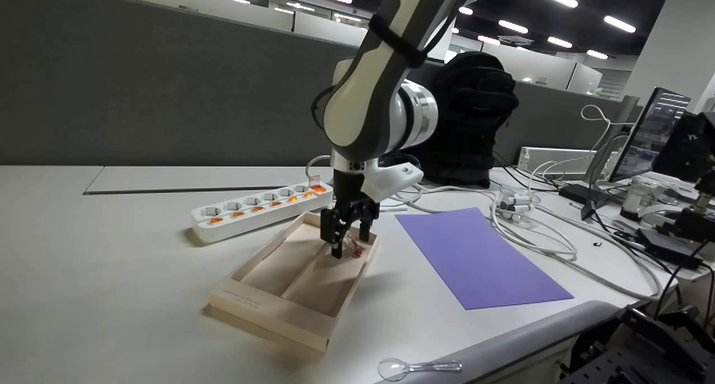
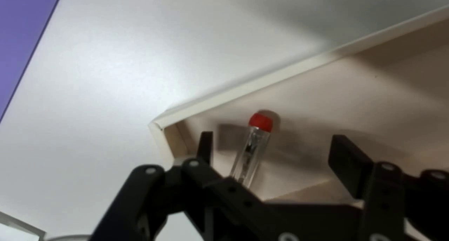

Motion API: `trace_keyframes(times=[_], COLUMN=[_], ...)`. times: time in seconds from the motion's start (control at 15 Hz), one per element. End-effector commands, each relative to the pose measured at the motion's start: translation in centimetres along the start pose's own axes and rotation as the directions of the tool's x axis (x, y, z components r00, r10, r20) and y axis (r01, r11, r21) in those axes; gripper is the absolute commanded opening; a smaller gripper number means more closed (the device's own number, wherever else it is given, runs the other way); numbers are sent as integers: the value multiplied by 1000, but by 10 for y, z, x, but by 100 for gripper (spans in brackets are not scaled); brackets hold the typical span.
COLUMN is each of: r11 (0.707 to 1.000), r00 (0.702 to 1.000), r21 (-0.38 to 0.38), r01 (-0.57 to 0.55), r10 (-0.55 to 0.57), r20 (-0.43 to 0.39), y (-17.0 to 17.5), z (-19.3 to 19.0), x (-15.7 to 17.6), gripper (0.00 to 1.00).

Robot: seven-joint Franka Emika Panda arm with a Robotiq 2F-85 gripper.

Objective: Remove the pen from the wooden tray.

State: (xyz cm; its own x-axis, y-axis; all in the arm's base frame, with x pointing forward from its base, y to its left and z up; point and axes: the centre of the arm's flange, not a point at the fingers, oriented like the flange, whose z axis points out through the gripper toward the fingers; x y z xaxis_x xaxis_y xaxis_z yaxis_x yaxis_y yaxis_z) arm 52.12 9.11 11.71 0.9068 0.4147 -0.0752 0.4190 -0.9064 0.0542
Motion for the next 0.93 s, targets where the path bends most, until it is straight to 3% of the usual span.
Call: trace_keyframes(times=[0.0, 0.53, 0.87], r11=[1000, 999, 984], r00=[1000, 995, 969], r21=[-4, -9, -9], r01=[-11, -42, -176], r10=[11, 41, 171], r20=[-21, -91, -179], y=[1, 6, 31], z=[1, -39, -97], x=[1, -1, -9], gripper=[54, 0, 4])
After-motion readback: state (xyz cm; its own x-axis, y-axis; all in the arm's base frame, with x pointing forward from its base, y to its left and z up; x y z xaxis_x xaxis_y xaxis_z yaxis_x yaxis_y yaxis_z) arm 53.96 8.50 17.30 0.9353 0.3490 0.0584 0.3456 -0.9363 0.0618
